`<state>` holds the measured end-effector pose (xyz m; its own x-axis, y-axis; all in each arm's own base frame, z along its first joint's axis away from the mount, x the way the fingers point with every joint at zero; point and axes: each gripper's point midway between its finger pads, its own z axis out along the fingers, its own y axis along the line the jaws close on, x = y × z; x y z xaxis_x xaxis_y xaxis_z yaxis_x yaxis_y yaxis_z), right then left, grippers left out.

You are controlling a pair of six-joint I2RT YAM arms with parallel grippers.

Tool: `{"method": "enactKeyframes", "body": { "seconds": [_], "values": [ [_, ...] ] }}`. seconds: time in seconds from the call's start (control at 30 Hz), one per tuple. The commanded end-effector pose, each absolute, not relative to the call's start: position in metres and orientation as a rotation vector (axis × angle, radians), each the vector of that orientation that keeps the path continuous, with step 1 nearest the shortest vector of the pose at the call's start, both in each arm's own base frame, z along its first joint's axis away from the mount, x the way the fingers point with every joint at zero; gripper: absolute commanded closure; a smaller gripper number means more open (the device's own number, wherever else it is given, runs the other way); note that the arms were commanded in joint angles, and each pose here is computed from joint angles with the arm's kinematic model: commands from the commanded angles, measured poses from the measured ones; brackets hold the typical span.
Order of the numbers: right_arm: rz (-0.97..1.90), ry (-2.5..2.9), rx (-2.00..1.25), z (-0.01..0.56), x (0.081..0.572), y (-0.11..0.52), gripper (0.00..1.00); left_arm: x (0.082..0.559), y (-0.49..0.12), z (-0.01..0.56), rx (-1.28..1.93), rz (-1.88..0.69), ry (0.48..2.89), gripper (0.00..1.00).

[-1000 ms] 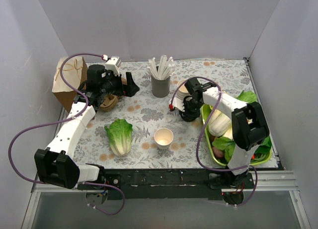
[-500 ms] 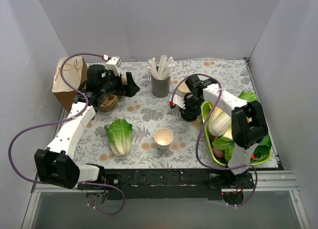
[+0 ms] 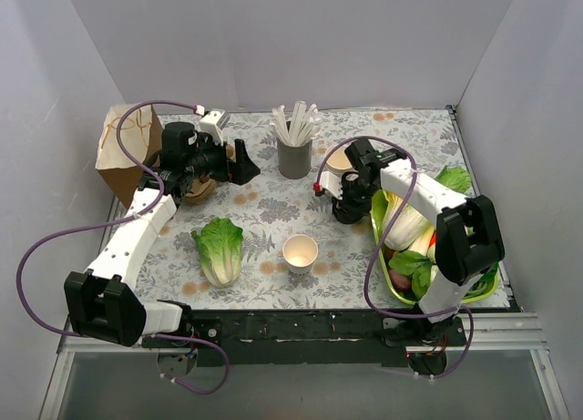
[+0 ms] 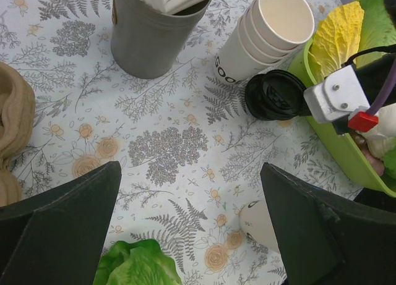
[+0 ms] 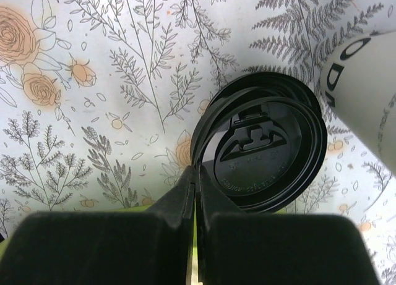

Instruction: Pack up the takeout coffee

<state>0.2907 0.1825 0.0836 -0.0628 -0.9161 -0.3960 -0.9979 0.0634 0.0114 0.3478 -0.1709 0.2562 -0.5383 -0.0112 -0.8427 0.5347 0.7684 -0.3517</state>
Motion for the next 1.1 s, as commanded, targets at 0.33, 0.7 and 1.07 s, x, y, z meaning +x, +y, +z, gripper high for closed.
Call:
{"method": "enactKeyframes", "body": {
  "seconds": [0.33,0.7,1.07],
  "values": [
    [0.376,2.104,-1.671,0.111,0.283,0.197,0.97,0.340,-0.172,0.255,0.428,-0.763,2.022,0.02],
    [0.456,2.180,-1.605,0.113,0.290,0.210,0.75,0.338,-0.173,0.252,0.428,-0.776,2.030,0.02],
    [0.423,2.268,-1.507,0.097,0.311,0.217,0.69,0.338,-0.172,0.252,0.427,-0.771,2.030,0.02]
  ]
}}
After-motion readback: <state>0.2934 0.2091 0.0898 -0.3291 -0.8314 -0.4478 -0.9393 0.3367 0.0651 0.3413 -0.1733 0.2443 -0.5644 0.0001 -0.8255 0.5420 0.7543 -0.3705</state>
